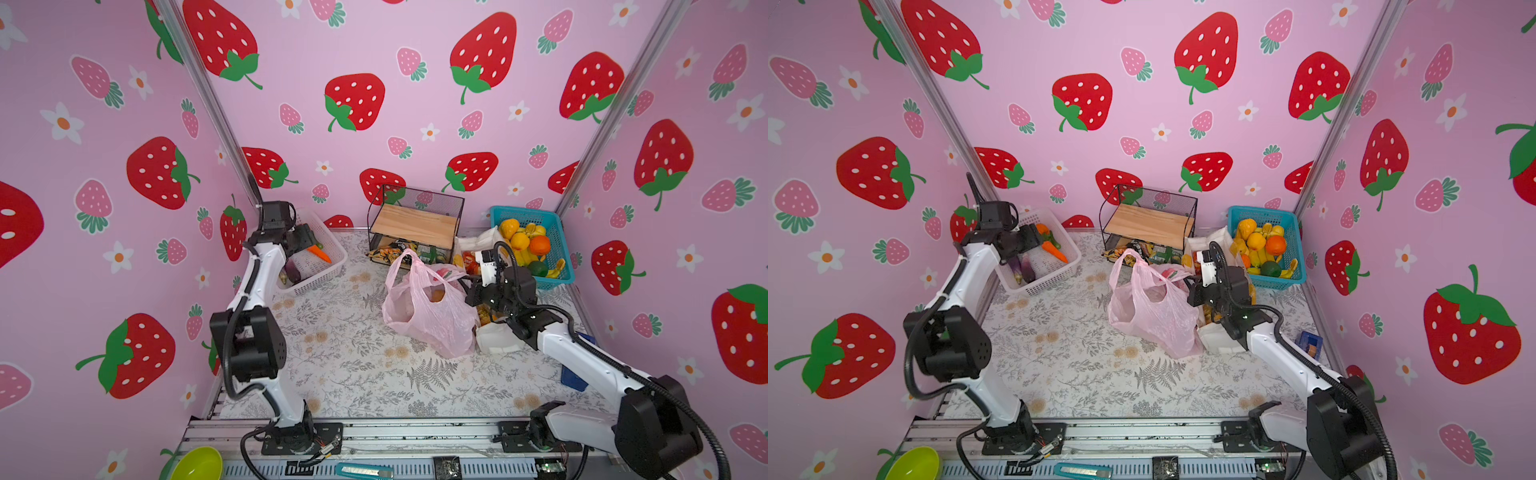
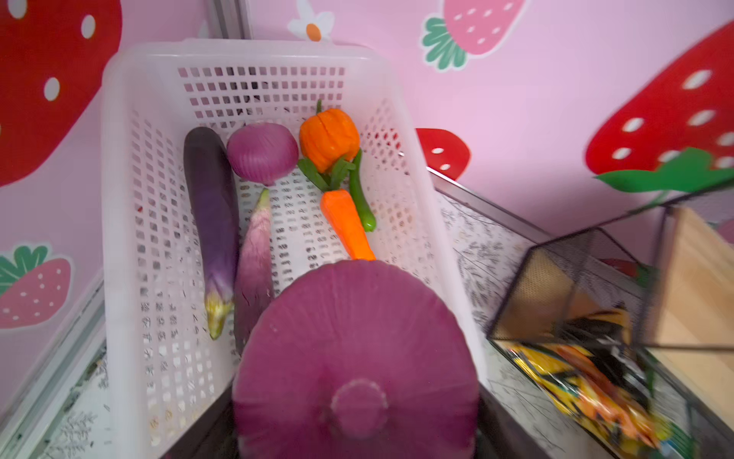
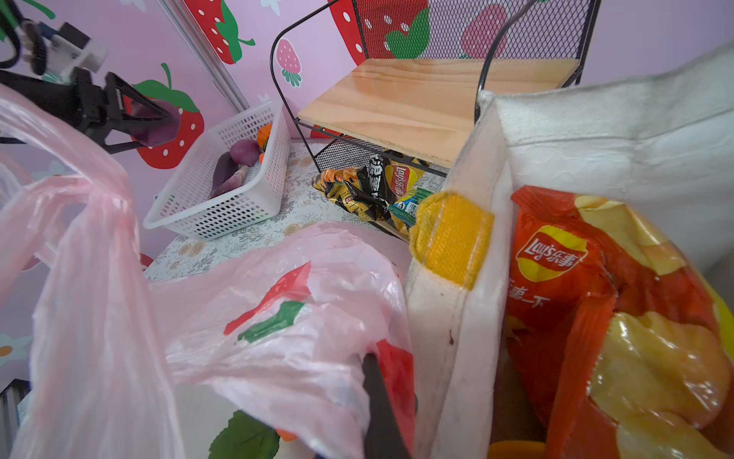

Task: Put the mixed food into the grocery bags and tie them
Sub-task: 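Carry the purple onion with the left gripper toward the pink bag, then lower the onion into the pink bag and open the left gripper, then move the empty left gripper back over the vegetable basket, then grasp the orange carrot with green leaves in the basket with the left gripper, then carry the leafy carrot with the left gripper toward the pink bag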

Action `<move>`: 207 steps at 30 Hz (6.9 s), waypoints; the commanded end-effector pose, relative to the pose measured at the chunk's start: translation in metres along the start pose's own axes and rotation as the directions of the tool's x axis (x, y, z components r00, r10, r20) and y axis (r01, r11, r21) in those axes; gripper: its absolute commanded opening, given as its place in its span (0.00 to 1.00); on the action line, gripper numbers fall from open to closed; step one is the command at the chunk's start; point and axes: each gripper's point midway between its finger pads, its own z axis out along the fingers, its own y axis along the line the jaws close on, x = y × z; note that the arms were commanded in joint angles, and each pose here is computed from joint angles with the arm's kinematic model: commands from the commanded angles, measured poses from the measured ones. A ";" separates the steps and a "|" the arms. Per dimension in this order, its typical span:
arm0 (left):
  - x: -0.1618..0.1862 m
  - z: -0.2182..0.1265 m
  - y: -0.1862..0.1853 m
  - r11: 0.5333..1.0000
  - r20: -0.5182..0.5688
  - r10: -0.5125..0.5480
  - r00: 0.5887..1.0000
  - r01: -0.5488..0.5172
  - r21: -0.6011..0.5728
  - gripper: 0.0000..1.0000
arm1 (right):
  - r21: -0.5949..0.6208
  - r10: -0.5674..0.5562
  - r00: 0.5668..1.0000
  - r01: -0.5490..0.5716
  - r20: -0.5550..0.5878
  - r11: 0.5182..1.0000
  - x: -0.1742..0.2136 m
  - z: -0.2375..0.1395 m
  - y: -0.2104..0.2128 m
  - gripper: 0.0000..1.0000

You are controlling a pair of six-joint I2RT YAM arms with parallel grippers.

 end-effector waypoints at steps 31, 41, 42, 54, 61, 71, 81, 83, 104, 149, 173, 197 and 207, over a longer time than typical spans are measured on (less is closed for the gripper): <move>0.253 -0.147 -0.218 0.501 0.181 0.570 0.802 -0.513 0.697 0.40 | 0.009 -0.006 1.000 0.006 0.006 1.000 0.000 -0.001 -0.002 0.00; 0.274 -0.119 -0.247 0.457 0.105 0.623 0.775 -0.469 0.756 0.70 | 0.009 -0.006 1.000 0.006 0.000 1.000 0.002 0.001 -0.003 0.00; 0.273 -0.119 -0.247 0.459 0.111 0.616 0.780 -0.470 0.754 0.74 | 0.010 -0.006 1.000 0.006 0.001 1.000 0.002 0.001 -0.003 0.00; 0.264 -0.127 -0.236 0.477 0.135 0.588 0.797 -0.477 0.738 0.89 | 0.013 -0.003 1.000 0.004 -0.010 1.000 0.006 0.004 -0.005 0.00; 0.248 -0.148 -0.217 0.494 0.157 0.536 0.830 -0.459 0.739 0.76 | 0.020 -0.007 1.000 0.008 -0.009 1.000 0.005 0.004 -0.006 0.00; 0.164 -0.155 -0.115 0.798 0.172 0.089 0.981 -0.174 0.577 0.66 | 0.020 -0.006 1.000 0.006 -0.013 1.000 0.007 0.005 -0.007 0.00; 0.053 -0.028 0.011 0.982 0.140 -0.186 0.973 0.181 0.046 0.70 | 0.018 -0.009 1.000 0.009 -0.003 1.000 0.003 0.002 -0.005 0.00; 0.041 0.007 0.025 0.979 0.095 -0.199 0.975 0.202 -0.014 0.70 | 0.020 -0.013 1.000 0.013 0.007 1.000 0.001 0.000 -0.005 0.00; 0.036 0.229 0.033 0.987 -0.252 -0.138 0.958 0.112 -0.118 0.67 | 0.008 -0.005 1.000 0.005 -0.014 1.000 0.008 0.006 -0.005 0.00; -0.064 0.133 0.015 0.996 -0.009 -0.074 0.997 0.073 -0.055 0.22 | 0.014 -0.008 1.000 0.008 -0.013 1.000 0.008 0.005 -0.006 0.00; 0.192 -0.151 -0.096 0.889 0.171 0.277 0.946 -0.319 0.327 0.22 | 0.027 -0.013 1.000 0.012 0.011 1.000 0.003 -0.001 -0.006 0.00; 0.263 -0.144 -0.163 0.536 0.058 0.802 0.595 -0.758 0.371 0.21 | 0.016 -0.014 1.000 0.013 0.016 1.000 0.000 -0.003 -0.003 0.00; 0.263 -0.136 -0.199 0.331 0.041 0.917 0.396 -0.816 0.474 0.21 | 0.013 -0.012 1.000 0.012 0.016 1.000 0.001 -0.003 -0.003 0.00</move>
